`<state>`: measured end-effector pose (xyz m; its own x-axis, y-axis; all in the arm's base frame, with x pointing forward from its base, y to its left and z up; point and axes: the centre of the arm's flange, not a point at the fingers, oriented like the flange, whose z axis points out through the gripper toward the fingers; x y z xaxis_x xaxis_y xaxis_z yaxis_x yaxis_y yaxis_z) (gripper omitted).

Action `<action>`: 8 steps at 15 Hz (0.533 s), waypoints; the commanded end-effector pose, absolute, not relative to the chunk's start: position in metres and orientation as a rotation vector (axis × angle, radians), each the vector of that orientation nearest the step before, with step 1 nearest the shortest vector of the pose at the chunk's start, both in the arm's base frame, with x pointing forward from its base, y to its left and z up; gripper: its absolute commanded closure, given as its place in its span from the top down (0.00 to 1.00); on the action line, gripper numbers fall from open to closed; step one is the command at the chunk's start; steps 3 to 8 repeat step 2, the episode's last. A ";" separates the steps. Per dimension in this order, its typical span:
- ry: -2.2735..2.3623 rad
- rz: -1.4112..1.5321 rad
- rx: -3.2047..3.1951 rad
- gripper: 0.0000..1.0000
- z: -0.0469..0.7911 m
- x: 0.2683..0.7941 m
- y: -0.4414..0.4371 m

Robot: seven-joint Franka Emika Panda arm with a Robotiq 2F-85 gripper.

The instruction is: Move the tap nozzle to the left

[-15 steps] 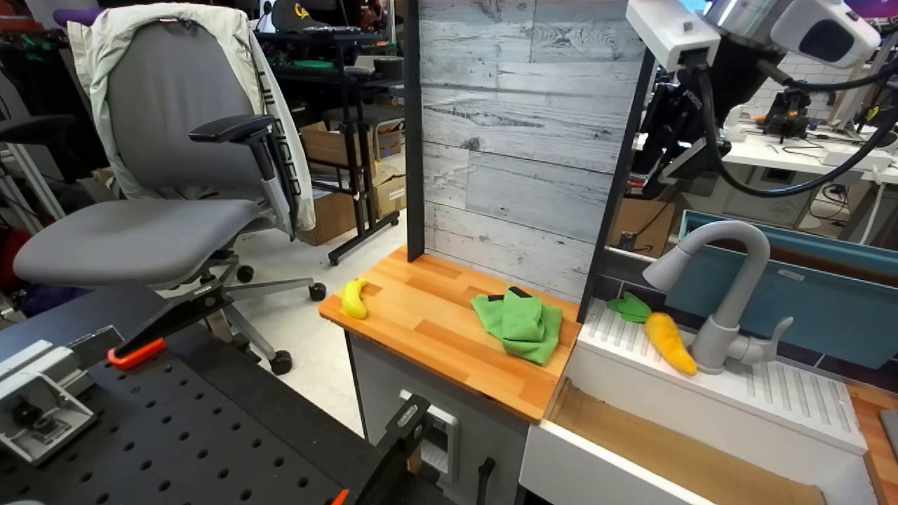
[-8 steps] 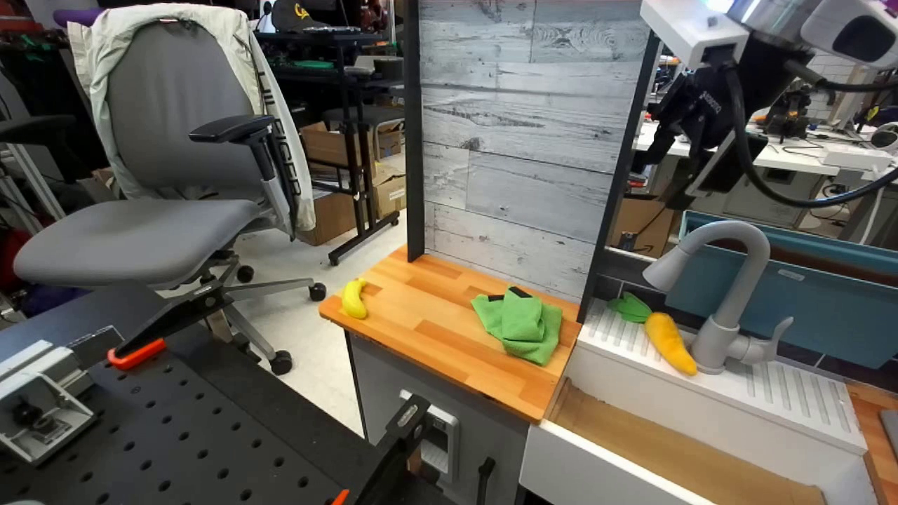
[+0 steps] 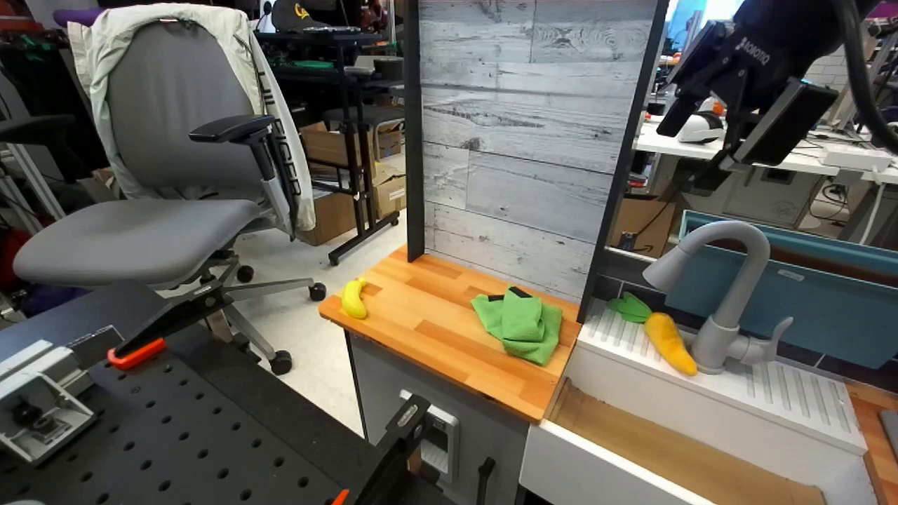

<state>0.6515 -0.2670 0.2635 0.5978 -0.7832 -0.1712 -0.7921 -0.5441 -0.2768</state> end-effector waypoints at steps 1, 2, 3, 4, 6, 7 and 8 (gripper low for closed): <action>1.270 0.043 -2.506 1.00 0.267 0.646 -0.266; 1.267 0.046 -2.507 1.00 0.270 0.642 -0.264; 1.267 0.046 -2.507 1.00 0.270 0.642 -0.264; 1.267 0.046 -2.507 1.00 0.270 0.642 -0.264; 1.267 0.046 -2.507 1.00 0.270 0.642 -0.264; 1.267 0.046 -2.507 1.00 0.270 0.642 -0.264; 1.267 0.046 -2.507 1.00 0.270 0.642 -0.264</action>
